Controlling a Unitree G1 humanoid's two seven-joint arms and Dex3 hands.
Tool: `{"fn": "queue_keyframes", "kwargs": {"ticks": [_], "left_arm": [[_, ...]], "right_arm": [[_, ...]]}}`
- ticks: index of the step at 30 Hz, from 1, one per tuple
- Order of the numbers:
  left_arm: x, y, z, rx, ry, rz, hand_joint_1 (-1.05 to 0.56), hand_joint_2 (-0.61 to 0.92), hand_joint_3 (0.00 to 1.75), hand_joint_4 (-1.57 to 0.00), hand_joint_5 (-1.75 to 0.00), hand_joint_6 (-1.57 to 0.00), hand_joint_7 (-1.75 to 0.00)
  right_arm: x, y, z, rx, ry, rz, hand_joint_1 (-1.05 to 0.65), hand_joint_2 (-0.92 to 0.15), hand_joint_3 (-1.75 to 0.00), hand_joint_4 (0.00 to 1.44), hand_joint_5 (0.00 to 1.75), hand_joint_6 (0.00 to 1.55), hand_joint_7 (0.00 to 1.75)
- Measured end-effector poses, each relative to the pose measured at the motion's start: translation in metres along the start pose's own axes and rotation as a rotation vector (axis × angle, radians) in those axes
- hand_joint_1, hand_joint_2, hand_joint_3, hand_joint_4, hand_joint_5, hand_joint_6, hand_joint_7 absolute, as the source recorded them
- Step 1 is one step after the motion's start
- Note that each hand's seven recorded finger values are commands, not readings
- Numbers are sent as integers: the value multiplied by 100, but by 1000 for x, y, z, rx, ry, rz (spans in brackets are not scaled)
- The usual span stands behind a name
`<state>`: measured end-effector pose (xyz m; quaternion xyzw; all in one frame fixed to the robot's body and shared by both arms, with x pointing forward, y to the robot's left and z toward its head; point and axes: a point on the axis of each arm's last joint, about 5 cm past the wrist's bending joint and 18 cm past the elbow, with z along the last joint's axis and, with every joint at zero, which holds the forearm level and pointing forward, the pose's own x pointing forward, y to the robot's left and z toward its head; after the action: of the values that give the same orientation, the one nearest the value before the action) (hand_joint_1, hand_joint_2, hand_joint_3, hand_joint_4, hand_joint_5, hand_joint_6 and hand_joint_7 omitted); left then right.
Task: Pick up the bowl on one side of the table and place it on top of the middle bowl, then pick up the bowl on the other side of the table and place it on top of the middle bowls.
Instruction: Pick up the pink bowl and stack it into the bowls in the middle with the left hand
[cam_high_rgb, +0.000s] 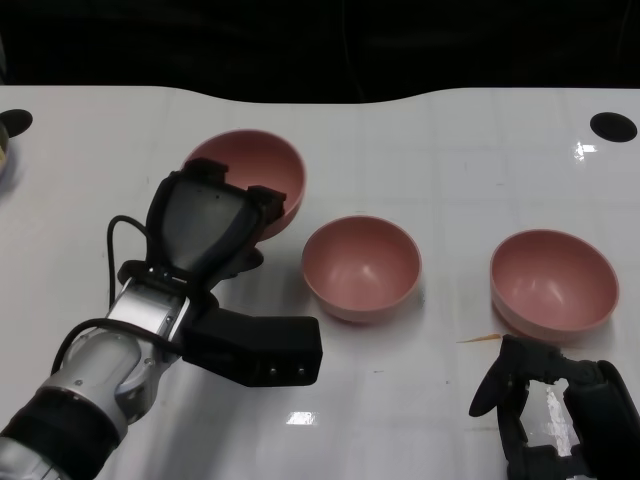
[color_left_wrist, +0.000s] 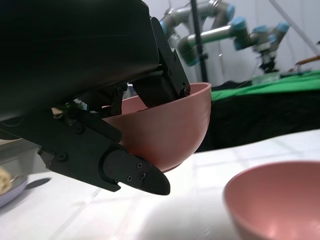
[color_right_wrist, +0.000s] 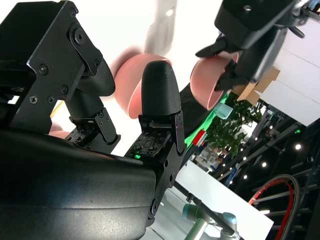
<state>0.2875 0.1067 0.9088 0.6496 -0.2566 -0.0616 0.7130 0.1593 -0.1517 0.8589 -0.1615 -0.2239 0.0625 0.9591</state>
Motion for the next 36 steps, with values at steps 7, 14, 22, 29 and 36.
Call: {"fn": "queue_keyframes", "kwargs": {"ticks": [7, 14, 22, 29, 36], "left_arm": [[3, 1, 15, -60, -106, 20, -30, 87, 1, -87, -175, -114, -48], [4, -1, 37, -116, -233, 20, -31, 90, 1, -88, -175, -108, -75], [4, -5, 47, -136, -274, -45, -30, 91, 3, -85, -173, -103, -70], [3, -9, 46, -169, -278, -96, -28, 91, 2, -83, -164, -105, -56], [8, 2, 44, -273, -273, -291, -61, 92, 24, -14, -55, -33, -3]], "right_arm": [[-1, 0, 1, -2, -2, 2, 23, -14, -165, 90, 171, 86, 134], [0, 1, 3, -5, -6, 5, 19, -16, -162, 89, 173, 86, 134], [0, 2, 4, -11, -1, 13, 19, -17, -160, 89, 174, 86, 134], [0, 2, 4, -10, -1, 14, 19, -17, -160, 88, 174, 86, 134], [0, 2, 5, -11, -8, 15, 21, -17, -160, 88, 173, 86, 134]]}}
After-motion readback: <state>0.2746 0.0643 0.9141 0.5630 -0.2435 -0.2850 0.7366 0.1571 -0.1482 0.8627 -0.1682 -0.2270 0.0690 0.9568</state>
